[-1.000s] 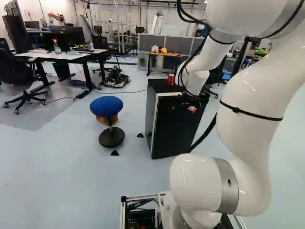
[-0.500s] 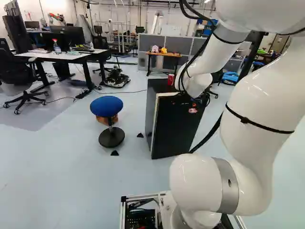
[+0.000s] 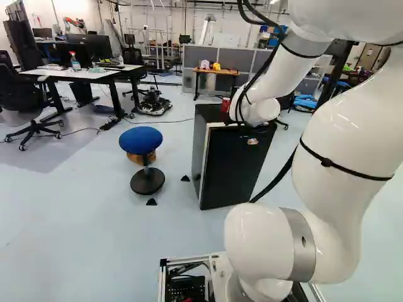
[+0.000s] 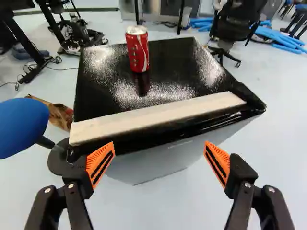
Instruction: Grab a drink from the fridge
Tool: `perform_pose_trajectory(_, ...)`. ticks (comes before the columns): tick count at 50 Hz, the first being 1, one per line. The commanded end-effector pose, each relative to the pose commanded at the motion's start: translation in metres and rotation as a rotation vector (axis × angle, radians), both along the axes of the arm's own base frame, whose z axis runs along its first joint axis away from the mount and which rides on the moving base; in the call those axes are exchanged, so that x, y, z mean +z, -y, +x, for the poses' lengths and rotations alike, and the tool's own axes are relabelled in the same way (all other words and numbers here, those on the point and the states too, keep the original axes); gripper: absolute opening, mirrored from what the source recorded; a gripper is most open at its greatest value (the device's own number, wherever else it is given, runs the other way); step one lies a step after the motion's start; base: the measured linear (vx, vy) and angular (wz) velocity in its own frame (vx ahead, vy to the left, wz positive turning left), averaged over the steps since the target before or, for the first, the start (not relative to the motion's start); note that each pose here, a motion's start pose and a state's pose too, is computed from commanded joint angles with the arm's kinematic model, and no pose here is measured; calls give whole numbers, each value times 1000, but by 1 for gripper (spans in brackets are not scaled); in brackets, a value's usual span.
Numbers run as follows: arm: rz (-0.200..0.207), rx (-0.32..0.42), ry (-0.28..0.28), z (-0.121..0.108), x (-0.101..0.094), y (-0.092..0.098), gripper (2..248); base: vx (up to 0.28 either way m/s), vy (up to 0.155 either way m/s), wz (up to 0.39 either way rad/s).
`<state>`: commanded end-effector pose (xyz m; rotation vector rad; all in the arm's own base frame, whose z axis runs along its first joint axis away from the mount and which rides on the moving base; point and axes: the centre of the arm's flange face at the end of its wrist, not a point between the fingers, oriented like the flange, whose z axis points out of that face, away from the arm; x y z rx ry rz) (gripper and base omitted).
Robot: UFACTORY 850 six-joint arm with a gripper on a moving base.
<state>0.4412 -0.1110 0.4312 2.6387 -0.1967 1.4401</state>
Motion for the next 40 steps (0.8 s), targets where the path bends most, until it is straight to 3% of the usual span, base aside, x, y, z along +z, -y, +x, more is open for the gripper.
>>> perform_pose_trajectory(21,-46,54,172,20,14,-5,247,0,0,0)
perform_pose_trajectory(40,-53,67,222,44,17,-5,247,0,0,0)
